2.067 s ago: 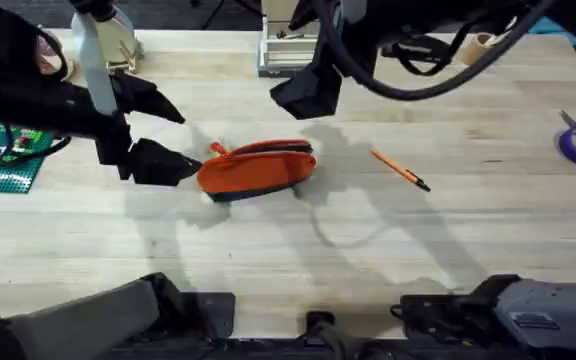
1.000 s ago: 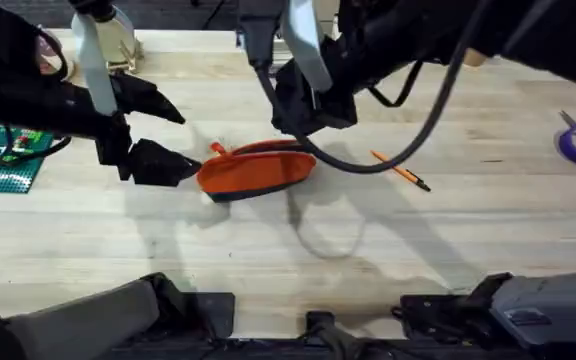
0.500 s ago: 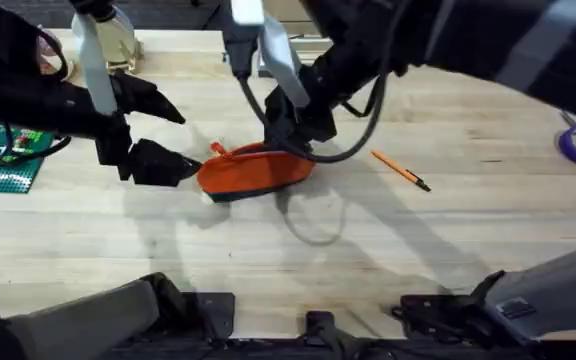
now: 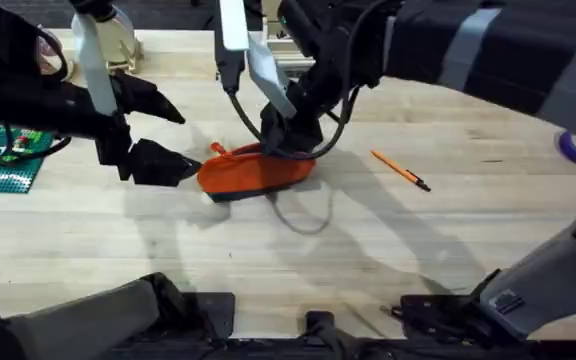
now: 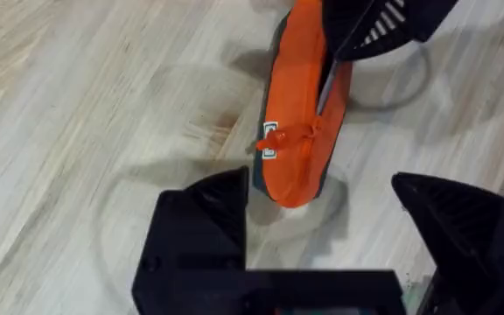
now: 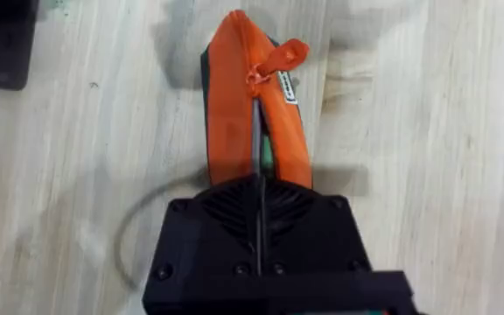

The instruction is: Unzip the bag, pick up the pens from the table one at a time and place them inside, then zip the bag closed.

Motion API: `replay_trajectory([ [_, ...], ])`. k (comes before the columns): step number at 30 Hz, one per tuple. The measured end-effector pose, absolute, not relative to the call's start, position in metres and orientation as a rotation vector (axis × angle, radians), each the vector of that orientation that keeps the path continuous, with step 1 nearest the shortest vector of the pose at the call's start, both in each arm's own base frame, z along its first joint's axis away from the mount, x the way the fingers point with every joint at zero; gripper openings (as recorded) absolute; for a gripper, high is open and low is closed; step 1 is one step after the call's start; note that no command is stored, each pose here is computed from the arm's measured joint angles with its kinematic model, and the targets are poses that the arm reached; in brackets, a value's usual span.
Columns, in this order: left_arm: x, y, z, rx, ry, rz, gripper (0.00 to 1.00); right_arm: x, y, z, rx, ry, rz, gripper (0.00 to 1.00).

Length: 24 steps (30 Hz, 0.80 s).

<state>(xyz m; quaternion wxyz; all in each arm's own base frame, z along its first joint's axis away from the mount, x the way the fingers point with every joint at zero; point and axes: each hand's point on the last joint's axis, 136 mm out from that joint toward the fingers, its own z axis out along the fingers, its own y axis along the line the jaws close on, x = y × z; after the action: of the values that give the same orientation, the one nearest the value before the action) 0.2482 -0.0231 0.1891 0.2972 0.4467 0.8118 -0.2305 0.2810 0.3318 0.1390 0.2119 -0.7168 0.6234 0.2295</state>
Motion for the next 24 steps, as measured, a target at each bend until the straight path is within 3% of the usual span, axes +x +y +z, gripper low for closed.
replay_trajectory([
  [24, 0.248, -0.023, 0.189, 1.188, 2.158, -0.612, 0.994, 0.286, 0.347, 0.091, -2.036, 1.77, 0.672, 0.034],
])
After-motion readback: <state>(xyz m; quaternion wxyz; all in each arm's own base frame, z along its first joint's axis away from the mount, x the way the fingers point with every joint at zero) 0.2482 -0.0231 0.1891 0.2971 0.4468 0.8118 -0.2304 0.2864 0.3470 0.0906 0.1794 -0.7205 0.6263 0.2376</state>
